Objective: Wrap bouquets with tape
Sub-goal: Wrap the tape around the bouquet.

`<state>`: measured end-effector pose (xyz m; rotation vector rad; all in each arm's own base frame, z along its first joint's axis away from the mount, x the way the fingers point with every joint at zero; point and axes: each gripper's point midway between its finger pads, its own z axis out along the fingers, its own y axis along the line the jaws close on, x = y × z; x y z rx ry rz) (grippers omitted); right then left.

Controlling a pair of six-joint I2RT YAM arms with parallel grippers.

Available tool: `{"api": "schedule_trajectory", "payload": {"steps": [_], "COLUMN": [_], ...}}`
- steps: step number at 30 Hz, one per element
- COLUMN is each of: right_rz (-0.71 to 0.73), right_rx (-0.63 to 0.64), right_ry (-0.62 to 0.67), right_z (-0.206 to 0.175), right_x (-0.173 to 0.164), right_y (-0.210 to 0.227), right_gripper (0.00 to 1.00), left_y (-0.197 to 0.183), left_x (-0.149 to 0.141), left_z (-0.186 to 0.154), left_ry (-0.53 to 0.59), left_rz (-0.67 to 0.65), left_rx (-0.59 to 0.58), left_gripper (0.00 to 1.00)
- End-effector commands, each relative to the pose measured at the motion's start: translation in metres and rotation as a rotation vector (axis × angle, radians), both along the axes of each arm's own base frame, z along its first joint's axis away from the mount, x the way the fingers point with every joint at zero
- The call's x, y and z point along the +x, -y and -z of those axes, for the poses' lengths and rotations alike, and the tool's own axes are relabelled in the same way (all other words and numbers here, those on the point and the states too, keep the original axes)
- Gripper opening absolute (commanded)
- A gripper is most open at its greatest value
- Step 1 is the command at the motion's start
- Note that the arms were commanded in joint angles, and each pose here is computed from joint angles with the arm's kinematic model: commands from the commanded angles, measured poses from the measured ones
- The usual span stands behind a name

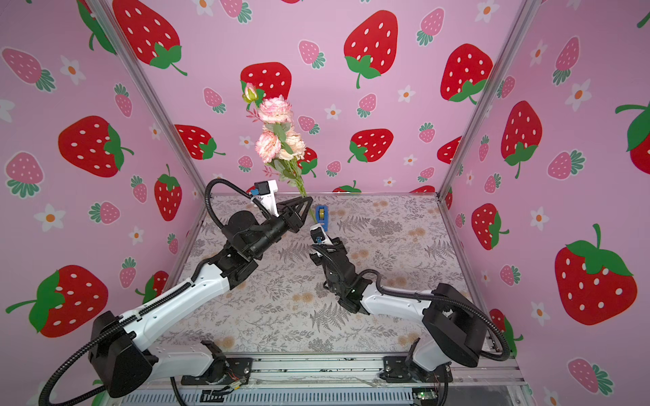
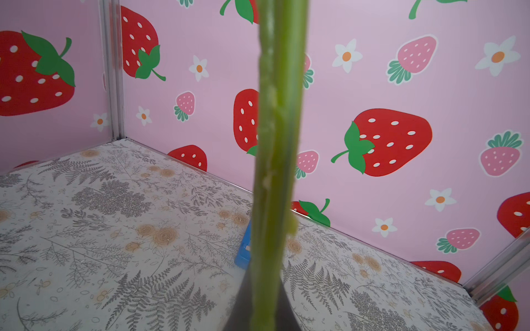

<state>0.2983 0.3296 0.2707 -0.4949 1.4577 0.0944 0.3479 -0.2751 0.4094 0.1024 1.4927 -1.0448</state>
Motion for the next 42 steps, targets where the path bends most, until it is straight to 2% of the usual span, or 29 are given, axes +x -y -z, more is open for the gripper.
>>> {"api": "schedule_trajectory", "payload": {"steps": [1,6,10,15,19,23,25,26,28,30,33,37,42], "right_rz": [0.064,0.120,0.171,0.252,0.271,0.253,0.214,0.191,0.111,0.001,-0.272,-0.599,-0.875], "right_rx": [0.077,0.061,0.017,-0.031,-0.043,-0.035,-0.019,-0.010,0.011,0.050,0.117,0.258,0.373], "right_ry": [0.070,0.060,0.072,0.100,0.095,0.095,0.080,0.070,0.044,0.012,-0.030,-0.119,-0.156], "right_z": [-0.034,-0.029,-0.025,-0.022,-0.018,-0.021,-0.024,-0.025,-0.030,-0.036,-0.045,-0.059,-0.075], "right_x": [0.000,0.007,0.008,0.008,0.010,0.007,0.005,0.003,-0.003,-0.014,-0.041,-0.069,-0.092], "right_y": [0.003,0.005,0.004,0.006,0.005,0.002,-0.001,-0.002,-0.008,-0.013,-0.028,-0.032,-0.032], "right_gripper": [0.00,0.00,0.00,0.00,0.00,0.01,0.16,0.28,0.46,0.68,0.84,0.90,0.90], "left_y": [-0.014,-0.011,-0.008,-0.020,-0.027,-0.021,-0.015,-0.013,-0.009,-0.003,0.005,0.017,0.020], "left_x": [0.003,0.002,0.010,0.018,0.021,0.019,0.015,0.012,0.007,-0.007,-0.032,-0.076,-0.113], "left_z": [-0.023,-0.027,-0.019,-0.014,-0.015,-0.015,-0.020,-0.024,-0.032,-0.045,-0.060,-0.072,-0.085], "left_ry": [0.023,0.025,-0.022,-0.013,-0.007,0.011,0.042,0.060,0.099,0.179,0.279,0.416,0.520], "left_rz": [-0.069,-0.046,-0.061,-0.148,-0.185,-0.151,-0.103,-0.073,-0.001,0.123,0.290,0.492,0.642], "left_rx": [-0.077,-0.098,-0.090,-0.094,-0.108,-0.096,-0.088,-0.081,-0.066,-0.044,0.019,0.125,0.138], "left_gripper": [0.40,0.41,0.37,0.24,0.00,0.00,0.00,0.00,0.00,0.00,0.00,0.00,0.00]}}
